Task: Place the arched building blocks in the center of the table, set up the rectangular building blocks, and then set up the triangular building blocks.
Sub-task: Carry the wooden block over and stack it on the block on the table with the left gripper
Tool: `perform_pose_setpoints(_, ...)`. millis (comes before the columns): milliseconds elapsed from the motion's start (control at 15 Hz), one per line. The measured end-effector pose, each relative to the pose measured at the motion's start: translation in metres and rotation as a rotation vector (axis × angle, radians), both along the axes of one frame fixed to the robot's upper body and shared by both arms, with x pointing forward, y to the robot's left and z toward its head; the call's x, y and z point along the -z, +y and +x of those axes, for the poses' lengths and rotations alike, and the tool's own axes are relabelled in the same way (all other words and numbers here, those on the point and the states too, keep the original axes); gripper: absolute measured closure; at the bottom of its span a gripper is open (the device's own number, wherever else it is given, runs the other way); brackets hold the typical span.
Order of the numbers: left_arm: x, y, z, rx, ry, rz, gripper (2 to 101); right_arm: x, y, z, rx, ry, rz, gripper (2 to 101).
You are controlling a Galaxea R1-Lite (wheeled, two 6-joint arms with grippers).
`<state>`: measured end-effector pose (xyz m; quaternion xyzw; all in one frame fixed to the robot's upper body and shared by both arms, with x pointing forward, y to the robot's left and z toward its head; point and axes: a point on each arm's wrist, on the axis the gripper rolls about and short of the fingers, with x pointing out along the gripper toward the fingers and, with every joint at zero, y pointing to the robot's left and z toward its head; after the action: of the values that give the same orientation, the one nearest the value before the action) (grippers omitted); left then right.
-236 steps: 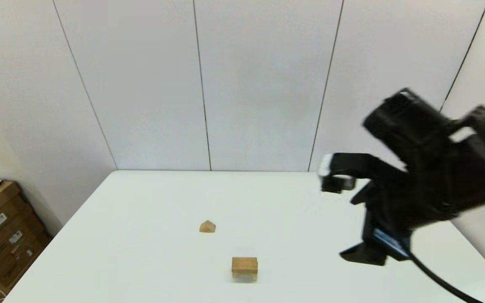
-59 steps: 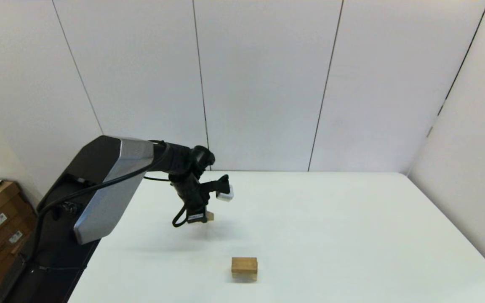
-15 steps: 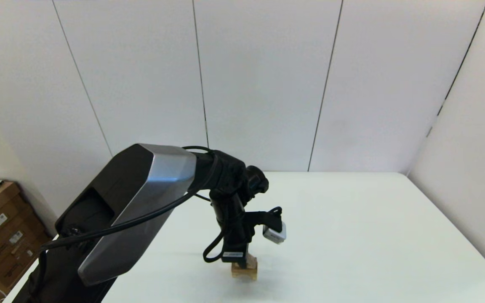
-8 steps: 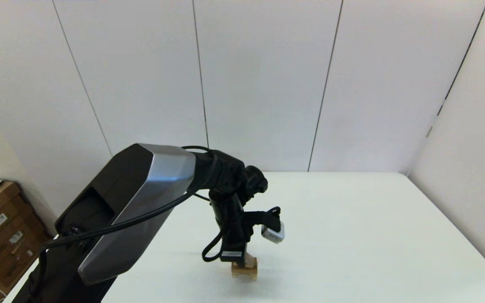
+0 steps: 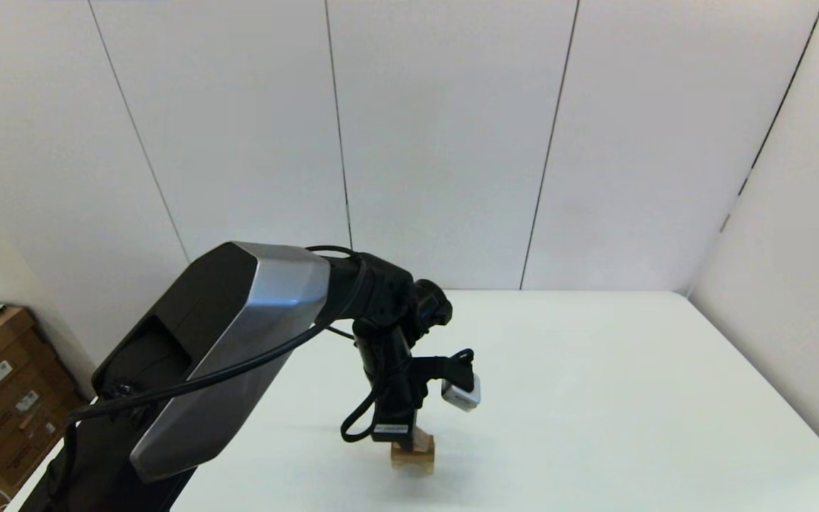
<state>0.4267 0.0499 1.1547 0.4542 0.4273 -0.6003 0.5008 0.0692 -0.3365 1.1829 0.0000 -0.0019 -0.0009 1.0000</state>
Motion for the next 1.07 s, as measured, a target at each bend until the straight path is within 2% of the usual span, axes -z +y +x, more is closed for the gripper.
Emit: perform_pose_setpoints(1067, 0.0014, -0.0014, -0.0015, -0.005, 0.007, 0.007, 79.8, 0.0, 0.0, 0.0, 0.0, 0.0, 0.0, 4.3)
